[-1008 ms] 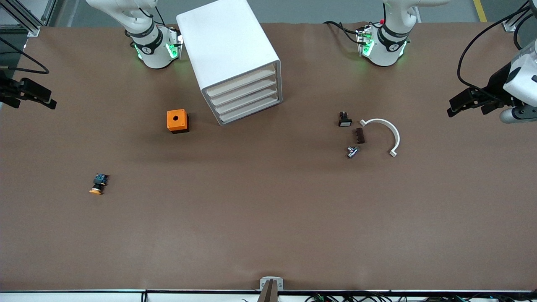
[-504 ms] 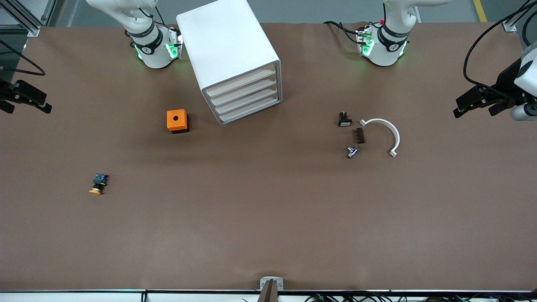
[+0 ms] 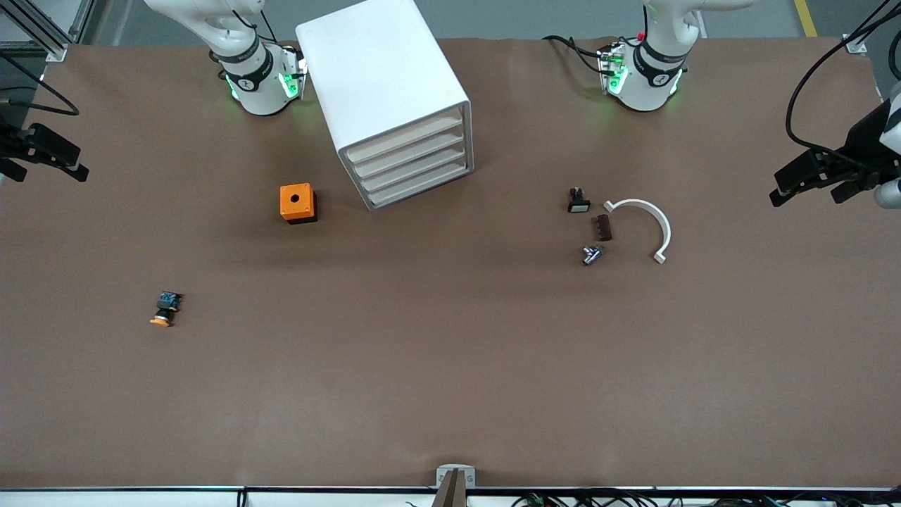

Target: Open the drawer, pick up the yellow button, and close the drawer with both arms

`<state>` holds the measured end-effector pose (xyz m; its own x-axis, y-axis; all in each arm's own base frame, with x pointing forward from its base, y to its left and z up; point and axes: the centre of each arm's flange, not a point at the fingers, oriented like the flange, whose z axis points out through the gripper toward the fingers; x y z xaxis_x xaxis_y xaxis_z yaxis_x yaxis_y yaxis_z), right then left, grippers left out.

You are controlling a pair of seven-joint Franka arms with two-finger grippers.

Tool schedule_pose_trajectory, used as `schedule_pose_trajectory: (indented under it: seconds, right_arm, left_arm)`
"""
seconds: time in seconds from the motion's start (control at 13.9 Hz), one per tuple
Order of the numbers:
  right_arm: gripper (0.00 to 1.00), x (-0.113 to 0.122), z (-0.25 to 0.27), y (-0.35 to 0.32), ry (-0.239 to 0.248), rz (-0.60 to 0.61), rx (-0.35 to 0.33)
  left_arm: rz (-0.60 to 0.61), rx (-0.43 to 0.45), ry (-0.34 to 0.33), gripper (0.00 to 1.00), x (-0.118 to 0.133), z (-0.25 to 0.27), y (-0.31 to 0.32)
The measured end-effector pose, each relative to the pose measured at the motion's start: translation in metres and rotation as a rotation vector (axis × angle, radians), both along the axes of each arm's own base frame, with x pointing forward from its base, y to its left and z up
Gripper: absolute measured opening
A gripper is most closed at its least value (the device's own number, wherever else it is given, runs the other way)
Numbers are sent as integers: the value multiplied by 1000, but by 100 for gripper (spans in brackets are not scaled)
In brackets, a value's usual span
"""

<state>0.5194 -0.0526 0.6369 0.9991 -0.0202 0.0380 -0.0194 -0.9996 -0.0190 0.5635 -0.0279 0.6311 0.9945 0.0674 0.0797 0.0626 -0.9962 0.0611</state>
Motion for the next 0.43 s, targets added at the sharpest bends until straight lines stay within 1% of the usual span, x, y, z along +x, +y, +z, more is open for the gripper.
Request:
schedule_pose_trajectory:
  seconds: [0.43]
  right_arm:
    - [100, 0, -2, 0, 6, 3, -17]
  left_arm:
    - [0, 0, 5, 100, 3, -3, 0]
